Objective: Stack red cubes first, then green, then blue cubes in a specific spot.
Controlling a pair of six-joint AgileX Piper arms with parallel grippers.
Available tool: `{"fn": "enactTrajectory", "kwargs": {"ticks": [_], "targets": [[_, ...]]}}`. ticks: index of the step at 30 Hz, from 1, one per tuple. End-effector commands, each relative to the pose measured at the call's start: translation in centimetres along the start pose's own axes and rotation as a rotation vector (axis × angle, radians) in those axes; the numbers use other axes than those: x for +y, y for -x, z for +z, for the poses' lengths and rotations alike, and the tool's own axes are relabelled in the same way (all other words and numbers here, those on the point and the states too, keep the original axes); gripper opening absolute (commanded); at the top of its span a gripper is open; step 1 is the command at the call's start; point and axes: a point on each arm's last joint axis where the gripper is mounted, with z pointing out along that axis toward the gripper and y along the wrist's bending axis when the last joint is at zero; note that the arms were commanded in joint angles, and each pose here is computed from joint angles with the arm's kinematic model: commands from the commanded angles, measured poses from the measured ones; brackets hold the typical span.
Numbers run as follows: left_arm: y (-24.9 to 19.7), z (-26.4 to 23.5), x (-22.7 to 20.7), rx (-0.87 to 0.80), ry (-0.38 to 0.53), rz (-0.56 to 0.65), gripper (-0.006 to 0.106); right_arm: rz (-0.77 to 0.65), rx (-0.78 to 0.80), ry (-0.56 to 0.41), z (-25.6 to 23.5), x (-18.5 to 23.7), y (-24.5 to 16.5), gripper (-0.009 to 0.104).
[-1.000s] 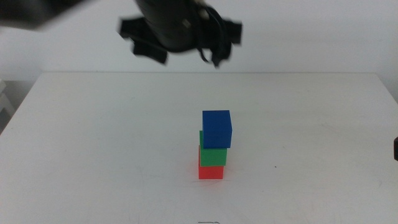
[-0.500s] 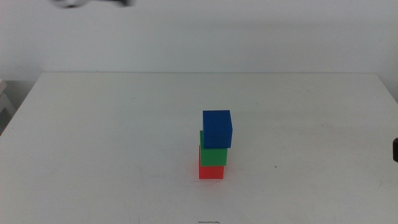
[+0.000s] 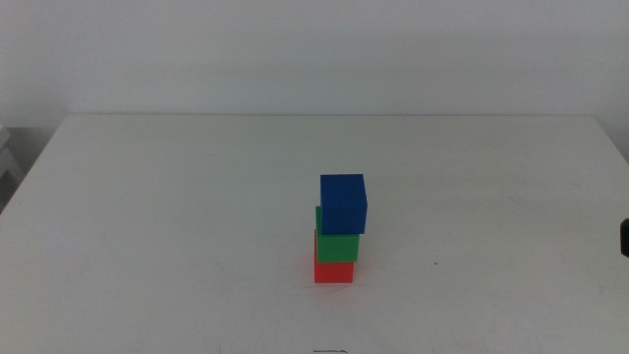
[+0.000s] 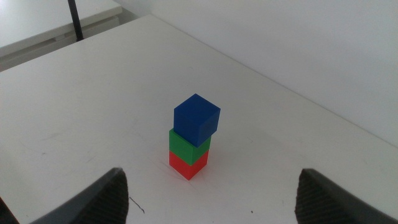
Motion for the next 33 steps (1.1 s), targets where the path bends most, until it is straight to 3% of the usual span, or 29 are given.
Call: {"fn": "enactTrajectory", "kwargs": {"ticks": [1, 15, 22, 26, 30, 33], "targets": [[0.7, -1.8, 0.3, -0.128, -0.007, -0.004, 0.094, -0.020, -0.091, -0.025, -0.4, -0.3, 1.3, 0.094], [-1.1, -3.7, 0.7, -0.182, -0.039, -0.020, 0.094, -0.021, -0.091, -0.025, -0.4, -0.3, 1.3, 0.094], [-5.6, -3.3, 1.1, -0.289, -0.045, 0.010, 0.094, -0.049, -0.093, -0.051, -0.2, -0.5, 1.1, 0.094], [-9.3, -2.4, 1.2, -0.344, -0.052, 0.035, 0.094, -0.057, -0.206, -0.054, 0.3, -0.3, 0.8, 0.094], [-12.5, -1.9, 1.3, -0.400, -0.073, 0.041, 0.094, 0.023, -0.304, -0.079, 0.9, -0.4, -0.9, 0.094], [-15.0, -1.0, 1.3, -0.419, -0.084, 0.046, 0.094, 0.086, -0.272, -0.155, 1.3, -0.9, -3.9, 0.094]]}}
